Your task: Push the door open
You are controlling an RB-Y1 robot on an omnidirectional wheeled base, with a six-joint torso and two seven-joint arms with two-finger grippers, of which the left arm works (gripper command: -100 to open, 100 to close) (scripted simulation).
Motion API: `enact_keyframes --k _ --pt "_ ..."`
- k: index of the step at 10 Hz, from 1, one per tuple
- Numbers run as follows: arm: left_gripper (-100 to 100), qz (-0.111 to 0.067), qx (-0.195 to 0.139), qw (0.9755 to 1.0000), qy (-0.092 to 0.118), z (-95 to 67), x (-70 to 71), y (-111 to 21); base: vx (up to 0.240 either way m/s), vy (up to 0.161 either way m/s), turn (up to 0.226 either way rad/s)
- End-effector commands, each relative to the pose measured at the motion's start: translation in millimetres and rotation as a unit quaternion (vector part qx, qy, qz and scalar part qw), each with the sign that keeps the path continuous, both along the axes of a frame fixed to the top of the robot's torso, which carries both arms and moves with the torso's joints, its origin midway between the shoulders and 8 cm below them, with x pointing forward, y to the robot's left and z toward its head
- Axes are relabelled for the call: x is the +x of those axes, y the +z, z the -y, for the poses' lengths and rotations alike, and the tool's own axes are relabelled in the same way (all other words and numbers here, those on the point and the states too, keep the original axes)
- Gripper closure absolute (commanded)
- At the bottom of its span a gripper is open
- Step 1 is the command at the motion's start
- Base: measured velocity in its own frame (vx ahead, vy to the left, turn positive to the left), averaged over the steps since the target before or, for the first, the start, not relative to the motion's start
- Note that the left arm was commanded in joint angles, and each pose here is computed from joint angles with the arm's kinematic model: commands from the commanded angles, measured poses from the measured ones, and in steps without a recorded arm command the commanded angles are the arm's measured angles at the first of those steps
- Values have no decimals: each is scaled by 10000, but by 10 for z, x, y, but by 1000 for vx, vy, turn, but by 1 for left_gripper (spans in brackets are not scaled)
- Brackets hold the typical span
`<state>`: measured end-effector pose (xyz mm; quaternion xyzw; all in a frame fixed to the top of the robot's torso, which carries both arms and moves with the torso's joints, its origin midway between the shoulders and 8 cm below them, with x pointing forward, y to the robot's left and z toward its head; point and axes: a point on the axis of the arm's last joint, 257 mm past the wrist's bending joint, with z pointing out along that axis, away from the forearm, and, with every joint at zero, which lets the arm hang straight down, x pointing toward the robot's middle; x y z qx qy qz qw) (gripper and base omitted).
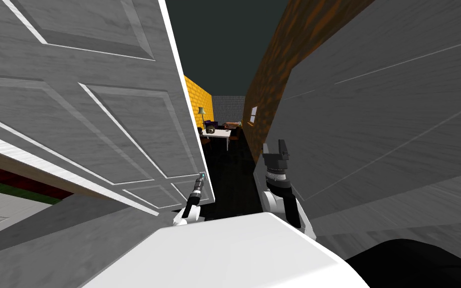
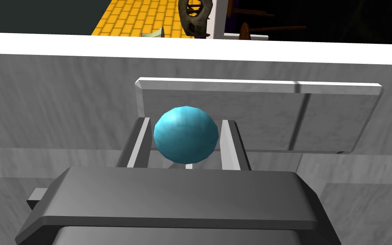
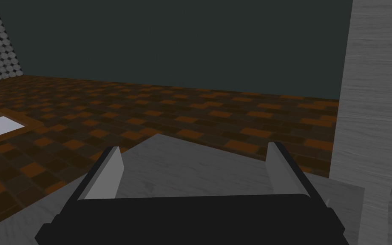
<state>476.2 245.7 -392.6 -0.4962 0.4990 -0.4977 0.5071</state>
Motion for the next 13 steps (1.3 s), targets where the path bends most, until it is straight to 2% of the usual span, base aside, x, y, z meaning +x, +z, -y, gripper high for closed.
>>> enact_keyframes --k 1,2,3,6,7,9,10,11,13 --pt "100 8 -4 10000 4 -3 -1 4 -7 -2 3" --pt "100 8 -4 10000 4 -3 -1 4 0 0 0" --pt "100 -17 29 9999 103 -117 -9 -10 98 -33 33" --pt "100 -17 53 9998 215 -238 -9 -5 152 -38 34" --pt "100 -17 66 9995 302 -325 -11 -2 189 -53 40" --pt "100 -17 66 9995 302 -325 -11 -2 113 -14 14" --pt "100 -16 81 9990 428 -448 -16 4 150 -18 14" --pt "100 -16 81 9990 428 -448 -16 4 139 -39 38" --pt "100 -16 92 9981 605 -612 -26 11 176 -54 68"
